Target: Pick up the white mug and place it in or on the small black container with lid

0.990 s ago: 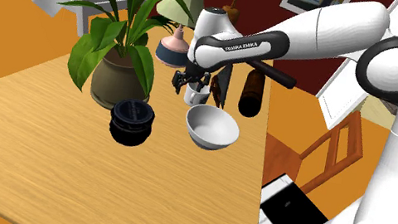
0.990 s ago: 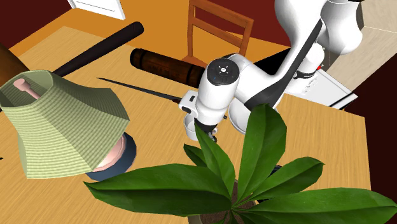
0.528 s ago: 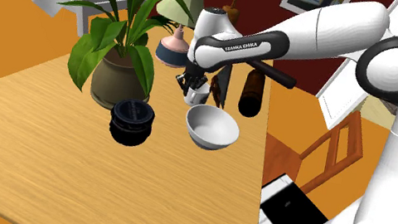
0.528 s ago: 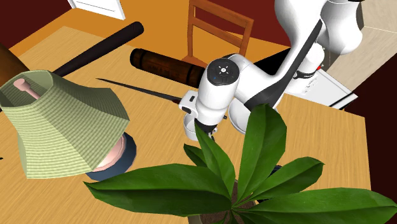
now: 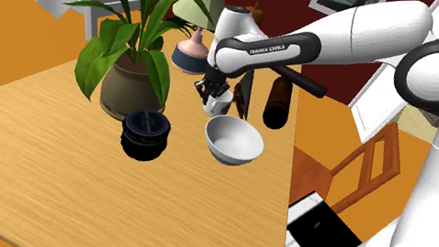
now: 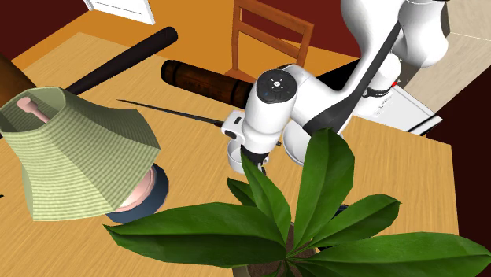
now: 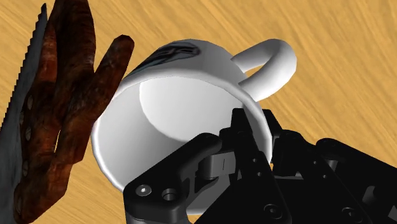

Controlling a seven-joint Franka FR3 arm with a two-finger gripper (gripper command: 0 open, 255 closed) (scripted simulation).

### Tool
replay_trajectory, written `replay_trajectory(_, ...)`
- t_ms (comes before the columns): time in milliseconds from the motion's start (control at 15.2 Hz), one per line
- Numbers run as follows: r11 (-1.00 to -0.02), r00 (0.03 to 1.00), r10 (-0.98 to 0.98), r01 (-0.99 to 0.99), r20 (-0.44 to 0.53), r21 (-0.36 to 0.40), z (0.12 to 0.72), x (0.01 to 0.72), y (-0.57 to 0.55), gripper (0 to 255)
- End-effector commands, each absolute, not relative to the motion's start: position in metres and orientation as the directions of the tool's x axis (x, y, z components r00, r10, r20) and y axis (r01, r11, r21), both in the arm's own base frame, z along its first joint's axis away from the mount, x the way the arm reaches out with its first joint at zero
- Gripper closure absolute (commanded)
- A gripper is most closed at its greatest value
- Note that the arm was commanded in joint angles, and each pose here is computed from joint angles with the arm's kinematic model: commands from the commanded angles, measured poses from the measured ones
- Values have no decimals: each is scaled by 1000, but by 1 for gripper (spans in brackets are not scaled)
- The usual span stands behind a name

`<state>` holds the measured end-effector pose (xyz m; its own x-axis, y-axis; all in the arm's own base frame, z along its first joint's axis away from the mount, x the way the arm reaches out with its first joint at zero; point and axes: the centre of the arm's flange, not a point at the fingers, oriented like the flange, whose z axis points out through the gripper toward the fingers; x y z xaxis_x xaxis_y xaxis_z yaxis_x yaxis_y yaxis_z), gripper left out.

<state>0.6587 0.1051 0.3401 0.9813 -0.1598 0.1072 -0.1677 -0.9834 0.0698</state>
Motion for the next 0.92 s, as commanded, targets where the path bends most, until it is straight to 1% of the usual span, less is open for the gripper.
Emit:
replay_trajectory(0,-983,981,-160,-168,108,70,350,659,105,255)
replay_trajectory(858,-983,981,-160,-168,108,70,418,659,105,255)
